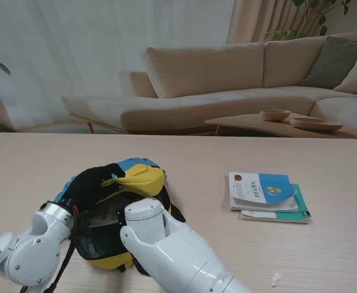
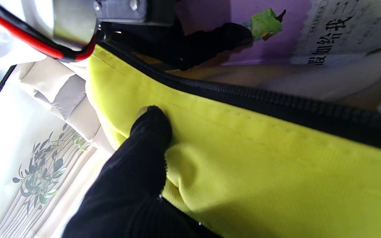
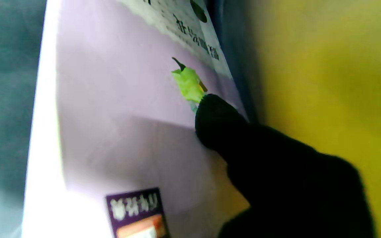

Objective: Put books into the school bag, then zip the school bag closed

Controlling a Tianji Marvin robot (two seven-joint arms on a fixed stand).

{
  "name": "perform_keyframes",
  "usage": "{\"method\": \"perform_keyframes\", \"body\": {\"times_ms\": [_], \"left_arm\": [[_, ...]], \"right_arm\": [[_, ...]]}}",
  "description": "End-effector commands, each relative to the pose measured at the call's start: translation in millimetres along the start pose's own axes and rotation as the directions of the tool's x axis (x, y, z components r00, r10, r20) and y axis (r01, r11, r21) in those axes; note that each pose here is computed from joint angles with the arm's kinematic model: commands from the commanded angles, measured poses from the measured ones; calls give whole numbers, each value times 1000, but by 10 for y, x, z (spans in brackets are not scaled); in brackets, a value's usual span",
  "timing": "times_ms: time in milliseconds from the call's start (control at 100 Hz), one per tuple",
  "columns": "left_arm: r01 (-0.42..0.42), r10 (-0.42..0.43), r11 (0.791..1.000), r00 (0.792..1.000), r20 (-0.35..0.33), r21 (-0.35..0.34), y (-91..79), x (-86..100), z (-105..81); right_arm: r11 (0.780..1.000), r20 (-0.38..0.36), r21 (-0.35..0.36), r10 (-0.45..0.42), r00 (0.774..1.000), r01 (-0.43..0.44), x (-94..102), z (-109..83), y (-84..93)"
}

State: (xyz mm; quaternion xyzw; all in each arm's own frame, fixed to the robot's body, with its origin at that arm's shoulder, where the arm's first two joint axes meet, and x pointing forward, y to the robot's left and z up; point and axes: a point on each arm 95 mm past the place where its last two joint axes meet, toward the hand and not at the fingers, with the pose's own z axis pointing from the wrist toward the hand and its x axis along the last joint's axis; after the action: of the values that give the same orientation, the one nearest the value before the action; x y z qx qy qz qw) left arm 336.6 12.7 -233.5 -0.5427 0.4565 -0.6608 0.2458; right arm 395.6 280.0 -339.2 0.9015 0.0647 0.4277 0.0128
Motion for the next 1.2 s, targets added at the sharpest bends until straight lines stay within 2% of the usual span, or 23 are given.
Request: {"method": "perform_keyframes", "body": {"times_ms": [0, 270, 570, 1190], "left_arm": [[11, -11, 1000, 1000, -8, -6, -3, 53, -13], [17, -17, 1000, 1000, -10, -3, -5, 46, -13], [19, -19, 1000, 1000, -13, 1, -20, 44, -9], [5, -5, 1000, 1000, 9, 8, -19, -13, 40]], "right_arm": [[999, -7, 43, 11, 1000, -10, 40, -57, -64], [994, -20, 75, -73, 997, 75, 8, -39, 15], [984, -51, 38, -175, 983, 177, 10, -44, 98], [978, -135, 65, -186, 973, 196, 0, -195, 272]]}}
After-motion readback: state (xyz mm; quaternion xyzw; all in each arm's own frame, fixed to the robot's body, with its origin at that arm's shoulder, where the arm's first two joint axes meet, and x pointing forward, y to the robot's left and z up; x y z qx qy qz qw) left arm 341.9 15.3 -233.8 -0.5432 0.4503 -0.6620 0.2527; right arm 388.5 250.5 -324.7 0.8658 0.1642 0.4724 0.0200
